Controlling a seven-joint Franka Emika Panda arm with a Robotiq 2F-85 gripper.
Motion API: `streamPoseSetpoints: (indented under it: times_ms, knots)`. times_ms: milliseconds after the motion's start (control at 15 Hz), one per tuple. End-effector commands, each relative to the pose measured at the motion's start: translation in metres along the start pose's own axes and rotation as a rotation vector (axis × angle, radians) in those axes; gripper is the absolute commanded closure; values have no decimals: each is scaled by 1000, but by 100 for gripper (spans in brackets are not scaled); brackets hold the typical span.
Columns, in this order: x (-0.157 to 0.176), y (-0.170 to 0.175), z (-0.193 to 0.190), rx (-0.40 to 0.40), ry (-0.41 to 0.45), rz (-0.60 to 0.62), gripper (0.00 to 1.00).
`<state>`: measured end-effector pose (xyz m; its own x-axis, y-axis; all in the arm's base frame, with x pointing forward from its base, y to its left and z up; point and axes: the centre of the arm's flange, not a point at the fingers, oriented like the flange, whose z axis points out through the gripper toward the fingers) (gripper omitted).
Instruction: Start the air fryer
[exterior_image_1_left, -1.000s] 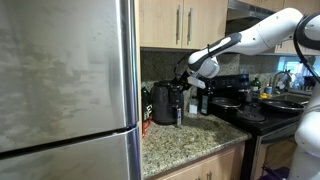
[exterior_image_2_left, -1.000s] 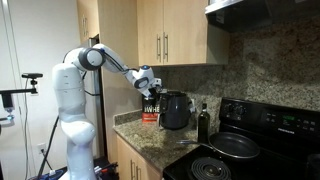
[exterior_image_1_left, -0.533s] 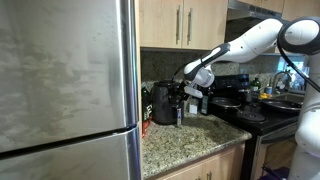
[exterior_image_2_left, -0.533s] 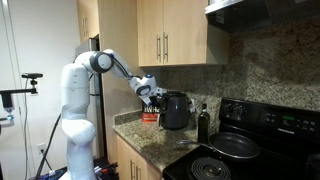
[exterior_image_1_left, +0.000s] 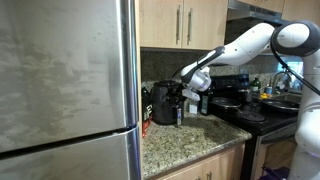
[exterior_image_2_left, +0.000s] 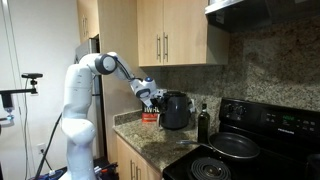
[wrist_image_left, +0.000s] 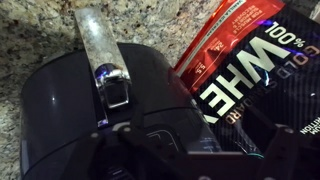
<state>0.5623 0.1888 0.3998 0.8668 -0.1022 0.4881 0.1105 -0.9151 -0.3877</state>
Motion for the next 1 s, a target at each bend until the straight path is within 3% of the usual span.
streamPoseSetpoints:
  times_ms: [0,333,667,733,933]
  knots:
    - [5,9,24,20,60,-16,0]
    - [7,-8,8,60,143,-40,0]
    - [14,-12,-17,30,164,-60,0]
    - [8,-20,-1,45,128,-39,0]
    - [9,-21,-4,46,132,-39,0]
